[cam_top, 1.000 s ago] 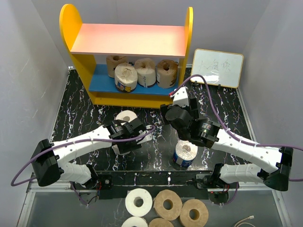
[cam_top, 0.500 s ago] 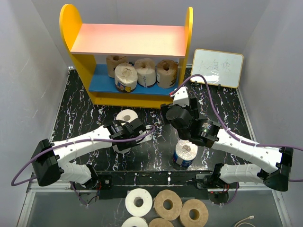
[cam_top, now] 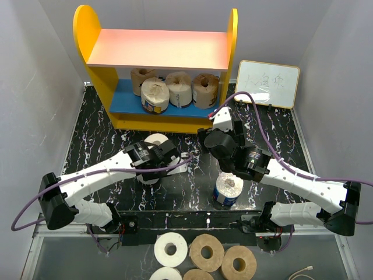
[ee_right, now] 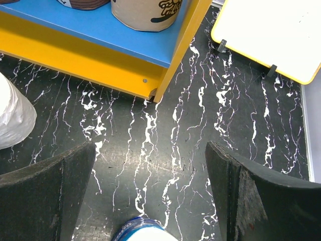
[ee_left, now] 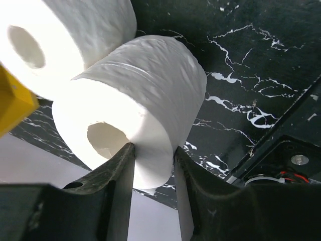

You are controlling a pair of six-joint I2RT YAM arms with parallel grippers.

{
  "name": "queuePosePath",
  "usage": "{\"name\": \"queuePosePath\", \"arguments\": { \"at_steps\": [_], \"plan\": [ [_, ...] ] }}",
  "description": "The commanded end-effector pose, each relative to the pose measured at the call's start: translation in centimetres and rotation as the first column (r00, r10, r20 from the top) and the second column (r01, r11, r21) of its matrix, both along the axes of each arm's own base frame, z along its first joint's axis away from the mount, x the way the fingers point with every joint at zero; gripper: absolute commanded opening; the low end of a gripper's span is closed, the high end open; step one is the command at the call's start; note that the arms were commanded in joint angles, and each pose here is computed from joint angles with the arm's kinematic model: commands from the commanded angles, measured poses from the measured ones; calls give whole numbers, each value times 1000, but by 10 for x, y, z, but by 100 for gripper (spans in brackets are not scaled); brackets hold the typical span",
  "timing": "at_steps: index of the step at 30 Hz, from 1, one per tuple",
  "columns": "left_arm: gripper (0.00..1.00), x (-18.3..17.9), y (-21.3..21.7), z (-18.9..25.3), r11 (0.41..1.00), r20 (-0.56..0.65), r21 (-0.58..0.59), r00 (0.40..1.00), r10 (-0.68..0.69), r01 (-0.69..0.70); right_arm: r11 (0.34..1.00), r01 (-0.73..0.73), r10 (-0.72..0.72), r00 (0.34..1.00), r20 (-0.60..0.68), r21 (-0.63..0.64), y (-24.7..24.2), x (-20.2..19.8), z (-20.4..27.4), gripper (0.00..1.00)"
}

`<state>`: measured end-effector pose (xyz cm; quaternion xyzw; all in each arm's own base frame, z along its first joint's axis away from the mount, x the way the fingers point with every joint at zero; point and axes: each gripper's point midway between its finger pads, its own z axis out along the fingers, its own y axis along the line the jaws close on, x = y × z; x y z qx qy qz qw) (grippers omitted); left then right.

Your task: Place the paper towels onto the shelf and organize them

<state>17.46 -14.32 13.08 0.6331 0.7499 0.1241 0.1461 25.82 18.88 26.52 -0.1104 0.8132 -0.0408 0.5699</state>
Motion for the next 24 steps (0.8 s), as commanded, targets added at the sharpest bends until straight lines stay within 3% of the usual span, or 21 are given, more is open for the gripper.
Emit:
{"name": "queuePosePath", "arguments": {
  "at_steps": [1, 6, 14, 24],
  "plan": [
    [0, 0, 1, 59, 995, 27, -18, 995, -94, 94, 996, 15, -21, 997, 70, 84, -1, 5, 37, 90],
    [0, 20, 3, 133, 988, 179, -22, 973, -146, 153, 996, 20, -26, 997, 75, 89, -2, 6, 40, 90],
    [0, 32, 15, 181, 970, 236, 103, 942, -238, 220, 997, 14, -19, 998, 65, 80, 4, 9, 34, 90],
    [0, 63, -3, 261, 961, 434, 106, 857, -277, 257, 995, 17, -24, 997, 77, 95, -1, 8, 38, 90]
  ]
}}
